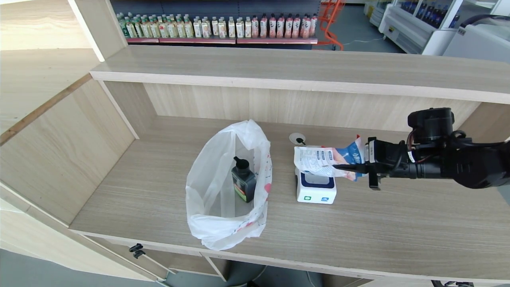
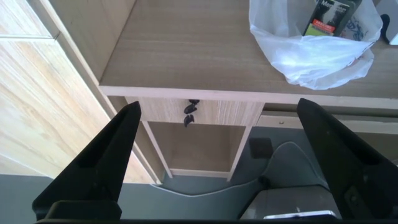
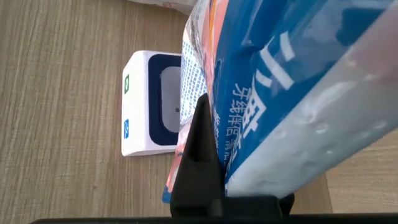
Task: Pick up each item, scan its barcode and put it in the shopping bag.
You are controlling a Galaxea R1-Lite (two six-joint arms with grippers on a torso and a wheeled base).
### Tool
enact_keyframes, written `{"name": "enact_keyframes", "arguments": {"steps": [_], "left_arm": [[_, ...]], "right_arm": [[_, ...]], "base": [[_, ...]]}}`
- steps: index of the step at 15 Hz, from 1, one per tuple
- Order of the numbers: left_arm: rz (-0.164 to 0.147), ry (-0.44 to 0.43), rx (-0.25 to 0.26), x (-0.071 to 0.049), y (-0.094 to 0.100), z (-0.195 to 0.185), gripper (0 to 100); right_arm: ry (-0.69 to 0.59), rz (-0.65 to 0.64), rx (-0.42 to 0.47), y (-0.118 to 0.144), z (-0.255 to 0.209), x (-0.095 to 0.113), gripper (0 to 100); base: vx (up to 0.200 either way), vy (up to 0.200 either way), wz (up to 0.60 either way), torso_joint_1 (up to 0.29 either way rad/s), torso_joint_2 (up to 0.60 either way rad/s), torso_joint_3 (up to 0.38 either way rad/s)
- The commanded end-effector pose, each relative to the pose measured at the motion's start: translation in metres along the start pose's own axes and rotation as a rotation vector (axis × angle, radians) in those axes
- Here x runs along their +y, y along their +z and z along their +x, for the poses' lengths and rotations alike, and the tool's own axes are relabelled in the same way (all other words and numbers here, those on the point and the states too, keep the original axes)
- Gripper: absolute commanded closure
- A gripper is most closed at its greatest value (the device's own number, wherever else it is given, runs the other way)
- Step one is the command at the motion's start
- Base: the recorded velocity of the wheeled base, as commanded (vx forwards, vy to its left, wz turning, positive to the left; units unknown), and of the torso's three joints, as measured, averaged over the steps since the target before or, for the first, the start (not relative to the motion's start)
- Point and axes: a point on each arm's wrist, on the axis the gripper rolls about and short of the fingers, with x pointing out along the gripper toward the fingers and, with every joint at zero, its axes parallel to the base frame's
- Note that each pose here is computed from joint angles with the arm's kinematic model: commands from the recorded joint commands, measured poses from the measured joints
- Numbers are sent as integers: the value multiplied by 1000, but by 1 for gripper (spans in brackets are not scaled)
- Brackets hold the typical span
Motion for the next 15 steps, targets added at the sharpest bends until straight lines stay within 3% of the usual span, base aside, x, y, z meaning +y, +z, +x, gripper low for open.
{"name": "enact_keyframes", "arguments": {"steps": [1,9,12,15], "left_arm": [[0,0,2,0,0,0,0],[0,0,2,0,0,0,0],[0,0,2,0,0,0,0],[0,0,2,0,0,0,0]], "right_arm": [[18,21,12,-9,6,4,100],[34,35,13,-16,16,6,100],[12,24,5,-5,8,0,100],[-21,101,-3,12,-7,-4,100]], "base": [[0,0,0,0,0,0],[0,0,0,0,0,0],[0,0,0,0,0,0],[0,0,0,0,0,0]]}}
